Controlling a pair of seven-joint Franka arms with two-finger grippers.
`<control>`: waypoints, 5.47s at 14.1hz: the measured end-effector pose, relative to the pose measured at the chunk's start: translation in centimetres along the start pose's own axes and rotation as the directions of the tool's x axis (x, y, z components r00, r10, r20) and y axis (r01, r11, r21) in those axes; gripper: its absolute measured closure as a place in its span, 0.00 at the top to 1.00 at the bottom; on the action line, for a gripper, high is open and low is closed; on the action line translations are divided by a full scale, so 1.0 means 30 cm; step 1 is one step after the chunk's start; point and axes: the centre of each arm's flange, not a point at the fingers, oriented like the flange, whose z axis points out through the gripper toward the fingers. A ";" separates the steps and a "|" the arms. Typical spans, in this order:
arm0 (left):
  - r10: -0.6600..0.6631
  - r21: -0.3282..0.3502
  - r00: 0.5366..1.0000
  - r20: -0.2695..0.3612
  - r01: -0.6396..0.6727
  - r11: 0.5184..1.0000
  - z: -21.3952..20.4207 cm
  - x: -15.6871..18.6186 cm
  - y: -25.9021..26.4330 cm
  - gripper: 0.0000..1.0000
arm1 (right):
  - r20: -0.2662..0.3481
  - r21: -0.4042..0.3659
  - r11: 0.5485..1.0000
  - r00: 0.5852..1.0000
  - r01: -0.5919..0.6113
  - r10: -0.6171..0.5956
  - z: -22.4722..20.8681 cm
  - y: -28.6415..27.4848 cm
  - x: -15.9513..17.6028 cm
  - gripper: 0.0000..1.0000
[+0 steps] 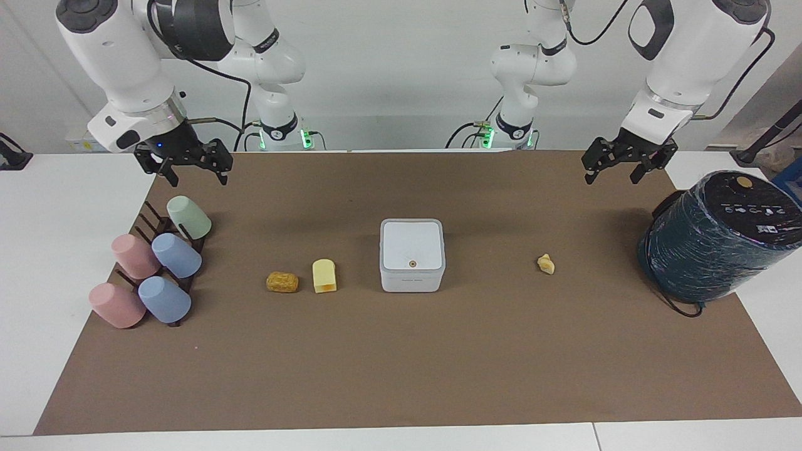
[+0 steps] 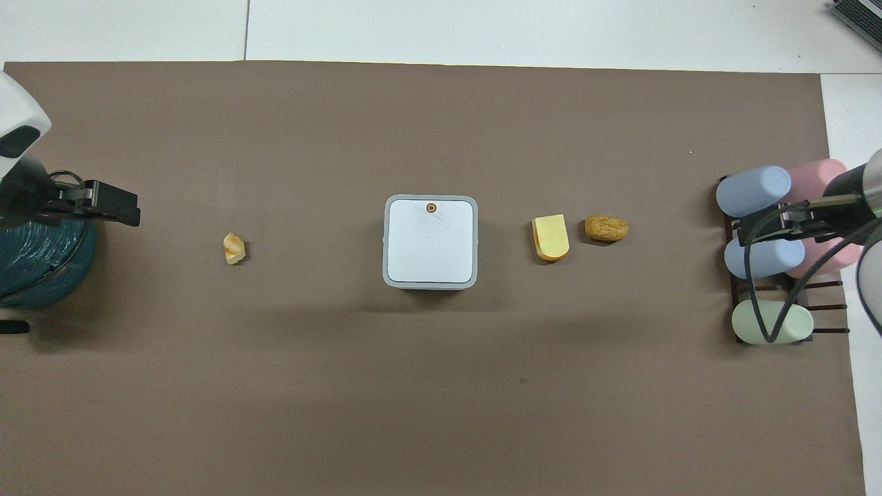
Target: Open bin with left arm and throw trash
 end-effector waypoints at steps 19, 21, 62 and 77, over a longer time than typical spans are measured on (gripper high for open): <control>-0.106 -0.108 0.992 -0.065 0.099 0.989 0.362 0.024 0.790 0.01 | -0.251 0.027 0.999 0.968 0.018 -0.011 0.729 -0.194 0.181 1.00; -0.133 -0.130 0.987 -0.088 0.121 0.984 0.380 0.006 0.881 0.01 | -0.292 0.031 0.999 0.956 0.039 -0.028 0.799 -0.236 0.181 1.00; -0.080 -0.020 0.995 -0.064 0.078 0.997 0.611 0.190 0.103 0.70 | -0.290 0.268 0.963 0.956 0.045 0.036 0.460 -1.063 0.119 0.78; -0.017 -0.009 0.997 -0.074 0.016 1.000 0.924 0.054 0.060 0.67 | -0.265 0.259 0.965 0.964 0.046 0.025 0.543 -1.124 0.136 1.00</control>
